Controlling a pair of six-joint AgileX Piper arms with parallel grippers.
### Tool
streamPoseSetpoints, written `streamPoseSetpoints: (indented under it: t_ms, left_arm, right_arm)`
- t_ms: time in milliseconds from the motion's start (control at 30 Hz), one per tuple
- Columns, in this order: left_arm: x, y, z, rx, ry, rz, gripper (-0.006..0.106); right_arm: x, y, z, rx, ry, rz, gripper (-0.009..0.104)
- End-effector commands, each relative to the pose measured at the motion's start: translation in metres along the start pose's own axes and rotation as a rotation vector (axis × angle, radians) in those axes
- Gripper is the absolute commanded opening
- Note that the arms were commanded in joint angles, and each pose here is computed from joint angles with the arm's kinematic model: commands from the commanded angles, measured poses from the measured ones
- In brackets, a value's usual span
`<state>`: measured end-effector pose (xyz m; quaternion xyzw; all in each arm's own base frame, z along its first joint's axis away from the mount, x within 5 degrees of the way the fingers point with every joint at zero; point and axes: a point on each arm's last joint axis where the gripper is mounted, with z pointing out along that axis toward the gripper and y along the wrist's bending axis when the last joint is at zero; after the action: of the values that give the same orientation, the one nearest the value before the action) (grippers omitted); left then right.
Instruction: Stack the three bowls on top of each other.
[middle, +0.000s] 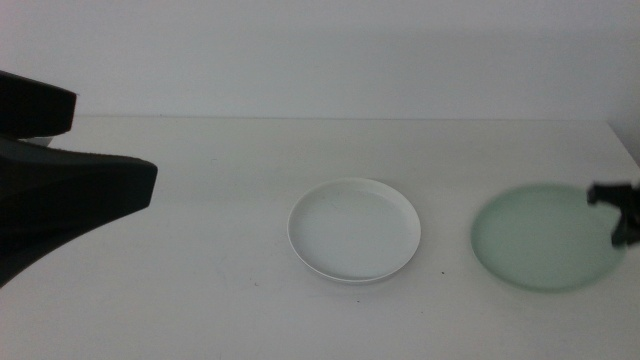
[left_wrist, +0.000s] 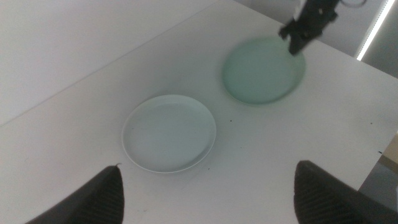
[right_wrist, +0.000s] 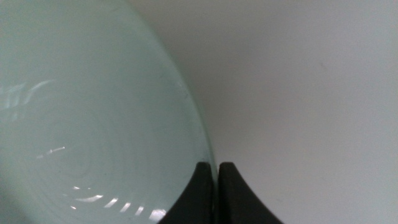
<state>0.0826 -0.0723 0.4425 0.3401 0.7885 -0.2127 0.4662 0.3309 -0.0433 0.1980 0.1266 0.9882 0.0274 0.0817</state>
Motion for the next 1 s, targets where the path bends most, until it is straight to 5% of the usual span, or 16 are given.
streamPoseSetpoints:
  t_ms: [0, 233, 500, 967]
  left_arm:
    - [0.0, 0.0, -0.001, -0.003, -0.009, -0.003, 0.094]
    - [0.0, 0.0, -0.001, -0.003, -0.009, -0.003, 0.094]
    - [0.0, 0.0, -0.001, -0.003, -0.009, -0.003, 0.094]
    - [0.0, 0.0, -0.001, -0.003, -0.009, -0.003, 0.094]
  right_arm:
    - [-0.006, 0.022, -0.032, -0.042, -0.06, -0.03, -0.003]
    - [-0.026, 0.115, -0.088, -0.225, -0.145, -0.152, -0.003]
    - [-0.029, 0.204, -0.062, -0.307, -0.067, -0.28, -0.003]
    - [-0.027, 0.222, 0.015, -0.265, 0.109, -0.265, -0.003]
